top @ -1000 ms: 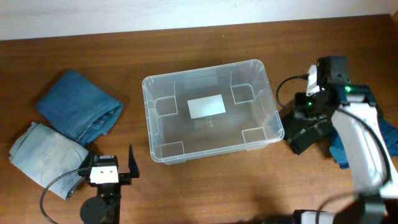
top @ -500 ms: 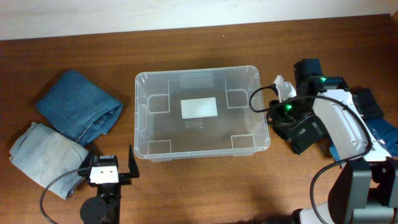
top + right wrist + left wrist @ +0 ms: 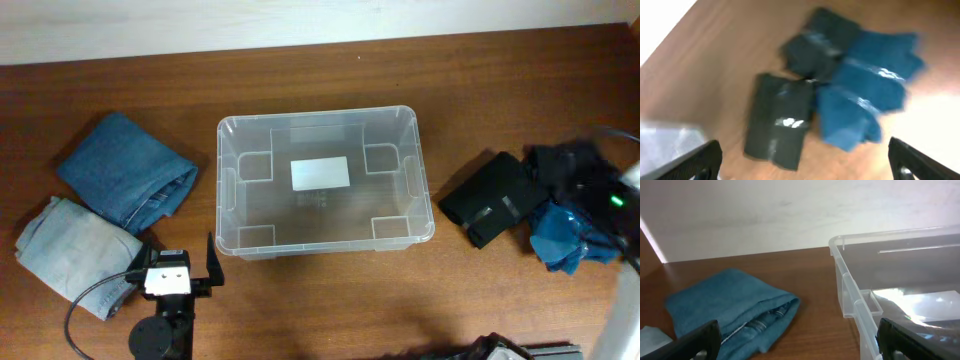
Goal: Pack container
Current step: 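Reach the right gripper to the dark-blue folded garment on the right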
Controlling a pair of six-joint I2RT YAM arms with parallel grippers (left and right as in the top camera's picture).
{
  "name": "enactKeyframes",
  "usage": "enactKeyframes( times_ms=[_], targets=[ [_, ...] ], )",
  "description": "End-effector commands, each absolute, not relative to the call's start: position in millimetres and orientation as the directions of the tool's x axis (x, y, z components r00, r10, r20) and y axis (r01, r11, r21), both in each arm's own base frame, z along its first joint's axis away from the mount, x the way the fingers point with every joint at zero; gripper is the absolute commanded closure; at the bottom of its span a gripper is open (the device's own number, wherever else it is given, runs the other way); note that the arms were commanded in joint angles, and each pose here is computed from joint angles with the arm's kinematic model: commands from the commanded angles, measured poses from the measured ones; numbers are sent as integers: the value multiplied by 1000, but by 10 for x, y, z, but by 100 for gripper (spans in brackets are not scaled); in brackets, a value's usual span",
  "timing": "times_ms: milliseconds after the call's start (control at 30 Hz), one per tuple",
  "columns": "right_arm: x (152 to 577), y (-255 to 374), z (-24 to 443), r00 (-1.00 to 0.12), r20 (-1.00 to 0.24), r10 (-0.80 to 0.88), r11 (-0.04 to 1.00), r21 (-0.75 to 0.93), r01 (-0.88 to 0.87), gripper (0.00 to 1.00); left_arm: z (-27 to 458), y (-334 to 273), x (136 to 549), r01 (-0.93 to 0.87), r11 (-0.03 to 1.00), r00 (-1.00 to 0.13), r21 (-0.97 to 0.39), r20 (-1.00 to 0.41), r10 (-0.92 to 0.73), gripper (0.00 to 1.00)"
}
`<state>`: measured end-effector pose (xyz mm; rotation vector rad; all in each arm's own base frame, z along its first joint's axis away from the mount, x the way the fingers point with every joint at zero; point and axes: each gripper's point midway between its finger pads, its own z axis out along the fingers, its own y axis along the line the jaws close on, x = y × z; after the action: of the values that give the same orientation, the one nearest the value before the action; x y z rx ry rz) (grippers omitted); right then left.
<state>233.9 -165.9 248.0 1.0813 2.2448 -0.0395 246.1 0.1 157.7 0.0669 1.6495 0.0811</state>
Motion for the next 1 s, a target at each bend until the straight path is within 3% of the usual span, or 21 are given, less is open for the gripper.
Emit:
enactKeyframes(
  times_ms=[0, 100, 233, 333, 467, 700, 733, 767, 933, 967],
  targets=[
    [1902, -1984, 1874, -278, -380, 882, 394, 274, 877, 1, 1569, -25, 2459, 9, 994, -77, 112, -991, 112, 1],
    [1708, -2136, 1476, -183, -284, 941, 273, 321, 907, 1, 1568, -25, 2459, 9, 994, -77, 112, -991, 112, 1],
    [1670, -2273, 1047, -106, -199, 974, 188, 458, 869, 1, 1568, -25, 2459, 9, 994, -77, 112, -991, 112, 1],
    [1790, -2391, 803, -73, -184, 980, 169, 592, 788, 2, 1568, -25, 2459, 9, 994, -77, 112, -991, 112, 0],
    [1895, -2447, 574, -87, -176, 981, 179, 623, 761, 2, 1569, -25, 2459, 9, 994, -77, 112, -991, 112, 0],
    [2287, -2363, 226, -200, -147, 969, 246, 668, 703, 2, 1568, -25, 2459, 9, 994, -77, 112, -991, 112, 1],
    [2314, -2338, 192, -211, -141, 967, 250, 667, 702, 7, 1568, -25, 2459, 9, 994, -77, 112, -991, 112, 1],
    [2327, -2314, 170, -219, -133, 967, 251, 666, 702, 18, 1568, -25, 2459, 9, 994, -77, 112, -991, 112, 1],
    [2360, -2263, 259, -224, -115, 968, 238, 703, 670, 96, 1568, -25, 2459, 9, 994, -77, 112, -991, 112, 1],
    [2360, -2253, 289, -224, -108, 969, 233, 710, 665, 96, 1568, -25, 2459, 9, 994, -77, 112, -991, 112, 1]
  ],
)
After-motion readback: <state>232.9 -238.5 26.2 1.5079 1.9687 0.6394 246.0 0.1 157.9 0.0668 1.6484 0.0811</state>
